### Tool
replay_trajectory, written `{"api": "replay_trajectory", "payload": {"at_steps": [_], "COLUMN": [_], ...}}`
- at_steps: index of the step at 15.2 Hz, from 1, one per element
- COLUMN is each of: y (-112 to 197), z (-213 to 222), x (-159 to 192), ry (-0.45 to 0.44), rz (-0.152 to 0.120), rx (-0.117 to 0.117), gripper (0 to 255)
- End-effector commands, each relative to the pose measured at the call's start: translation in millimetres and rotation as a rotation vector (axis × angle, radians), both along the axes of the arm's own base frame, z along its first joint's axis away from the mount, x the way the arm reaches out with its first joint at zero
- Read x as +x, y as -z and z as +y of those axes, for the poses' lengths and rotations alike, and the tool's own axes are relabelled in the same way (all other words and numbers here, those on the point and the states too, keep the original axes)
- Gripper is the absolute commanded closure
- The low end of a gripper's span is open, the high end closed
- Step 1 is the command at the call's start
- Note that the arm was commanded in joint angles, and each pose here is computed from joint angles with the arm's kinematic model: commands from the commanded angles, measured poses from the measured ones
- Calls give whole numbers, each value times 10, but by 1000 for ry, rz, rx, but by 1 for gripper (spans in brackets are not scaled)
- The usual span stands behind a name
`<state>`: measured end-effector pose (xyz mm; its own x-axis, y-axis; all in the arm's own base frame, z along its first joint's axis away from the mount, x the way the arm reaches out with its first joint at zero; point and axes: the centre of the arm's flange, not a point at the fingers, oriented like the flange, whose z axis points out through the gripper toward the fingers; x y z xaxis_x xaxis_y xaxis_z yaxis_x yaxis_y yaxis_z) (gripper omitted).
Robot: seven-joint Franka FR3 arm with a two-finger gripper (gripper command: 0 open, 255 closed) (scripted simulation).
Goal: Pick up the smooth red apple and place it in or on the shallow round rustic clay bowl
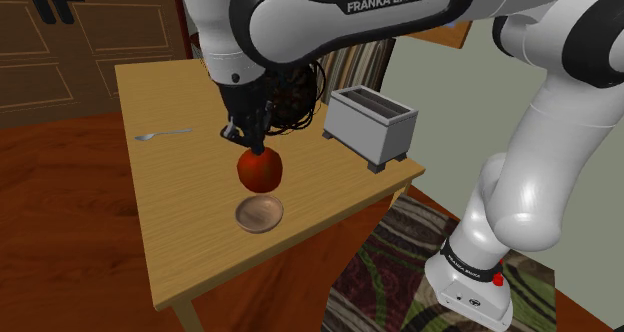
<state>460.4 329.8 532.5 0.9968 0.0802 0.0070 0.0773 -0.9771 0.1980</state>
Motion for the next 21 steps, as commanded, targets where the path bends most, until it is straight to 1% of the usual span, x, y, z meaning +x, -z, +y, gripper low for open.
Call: {"api": "replay_trajectory", "payload": {"at_steps": [1, 14, 21], "y": [111, 831, 831], "z": [-1, -1, -1], "x": [-4, -4, -4], "ry": [0, 0, 0], "rz": [-1, -1, -1], "rx": [0, 0, 0], "gripper": [255, 255, 255]}}
